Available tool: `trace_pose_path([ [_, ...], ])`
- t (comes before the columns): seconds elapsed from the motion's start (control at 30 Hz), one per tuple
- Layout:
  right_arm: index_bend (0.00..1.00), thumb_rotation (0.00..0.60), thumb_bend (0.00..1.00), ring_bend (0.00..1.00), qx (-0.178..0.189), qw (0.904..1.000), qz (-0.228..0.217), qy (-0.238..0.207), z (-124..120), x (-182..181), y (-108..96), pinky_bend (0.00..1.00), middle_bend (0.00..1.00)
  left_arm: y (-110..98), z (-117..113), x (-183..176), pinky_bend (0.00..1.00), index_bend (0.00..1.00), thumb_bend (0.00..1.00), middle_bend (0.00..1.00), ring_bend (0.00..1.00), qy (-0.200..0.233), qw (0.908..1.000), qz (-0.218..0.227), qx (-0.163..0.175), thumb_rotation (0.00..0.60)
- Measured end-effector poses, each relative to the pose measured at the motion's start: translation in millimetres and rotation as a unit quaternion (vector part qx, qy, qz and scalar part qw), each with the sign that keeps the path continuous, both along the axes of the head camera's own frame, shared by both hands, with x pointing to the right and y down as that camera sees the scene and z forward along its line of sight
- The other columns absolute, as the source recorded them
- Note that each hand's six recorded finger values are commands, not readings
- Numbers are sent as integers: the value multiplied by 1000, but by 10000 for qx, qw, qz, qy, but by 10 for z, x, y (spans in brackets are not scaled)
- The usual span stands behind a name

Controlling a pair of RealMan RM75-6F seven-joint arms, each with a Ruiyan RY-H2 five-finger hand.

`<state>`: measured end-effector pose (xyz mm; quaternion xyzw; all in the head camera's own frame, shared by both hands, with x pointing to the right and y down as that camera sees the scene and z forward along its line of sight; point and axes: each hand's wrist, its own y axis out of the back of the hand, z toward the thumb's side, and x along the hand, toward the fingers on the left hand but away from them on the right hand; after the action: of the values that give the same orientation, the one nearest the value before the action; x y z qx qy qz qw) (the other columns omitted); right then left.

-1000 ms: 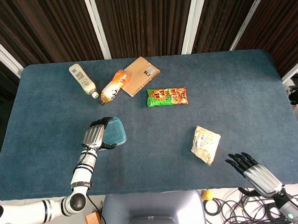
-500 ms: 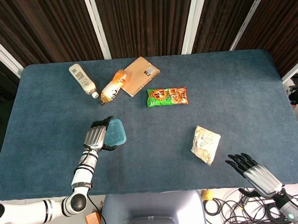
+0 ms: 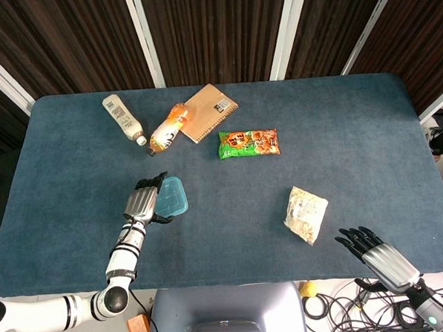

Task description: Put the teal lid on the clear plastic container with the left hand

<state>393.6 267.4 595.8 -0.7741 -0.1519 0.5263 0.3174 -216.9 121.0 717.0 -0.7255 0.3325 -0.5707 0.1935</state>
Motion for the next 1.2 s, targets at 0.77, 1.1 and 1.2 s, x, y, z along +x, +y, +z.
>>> trace_pose_path([
  [0.77, 0, 600, 201, 0, -25, 10000, -8, 27, 2, 7, 3, 0, 0, -7, -34, 10, 55, 0, 158, 45, 7, 50, 9999, 136, 26, 600],
  [1.1, 0, 600, 201, 0, -11, 10000, -21, 4, -11, 0, 11, 0, 0, 46, -312, 118, 50, 0, 449, 219, 62, 410, 9973, 420, 433, 600],
  [1.2, 0, 600, 201, 0, -32, 10000, -47, 0, -7, -9, 24, 0, 0, 165, -377, 122, 42, 0, 515, 232, 70, 427, 9955, 657, 528, 600],
])
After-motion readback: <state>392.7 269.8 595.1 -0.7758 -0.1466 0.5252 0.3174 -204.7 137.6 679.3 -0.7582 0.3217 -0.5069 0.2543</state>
